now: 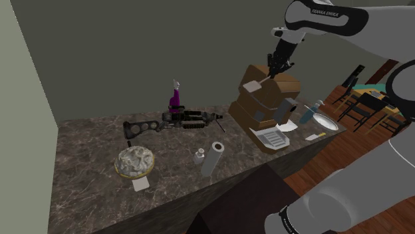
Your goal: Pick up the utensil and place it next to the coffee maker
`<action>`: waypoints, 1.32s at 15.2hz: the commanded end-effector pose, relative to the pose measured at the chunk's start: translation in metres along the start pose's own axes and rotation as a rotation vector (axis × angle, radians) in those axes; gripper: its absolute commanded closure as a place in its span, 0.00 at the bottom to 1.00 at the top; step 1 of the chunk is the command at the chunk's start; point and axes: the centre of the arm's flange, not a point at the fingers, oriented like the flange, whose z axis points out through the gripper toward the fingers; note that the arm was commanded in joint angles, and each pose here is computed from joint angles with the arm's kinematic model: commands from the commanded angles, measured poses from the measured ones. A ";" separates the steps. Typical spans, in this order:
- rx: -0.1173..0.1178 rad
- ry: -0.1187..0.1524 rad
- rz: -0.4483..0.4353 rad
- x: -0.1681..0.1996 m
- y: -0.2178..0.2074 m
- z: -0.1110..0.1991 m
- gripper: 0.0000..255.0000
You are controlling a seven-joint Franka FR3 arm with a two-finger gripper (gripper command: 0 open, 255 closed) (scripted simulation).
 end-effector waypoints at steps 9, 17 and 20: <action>0.000 0.000 -0.001 0.003 -0.001 0.052 1.00; 0.000 0.000 -0.001 0.006 -0.001 0.094 1.00; 0.000 0.000 -0.001 0.007 -0.001 0.110 1.00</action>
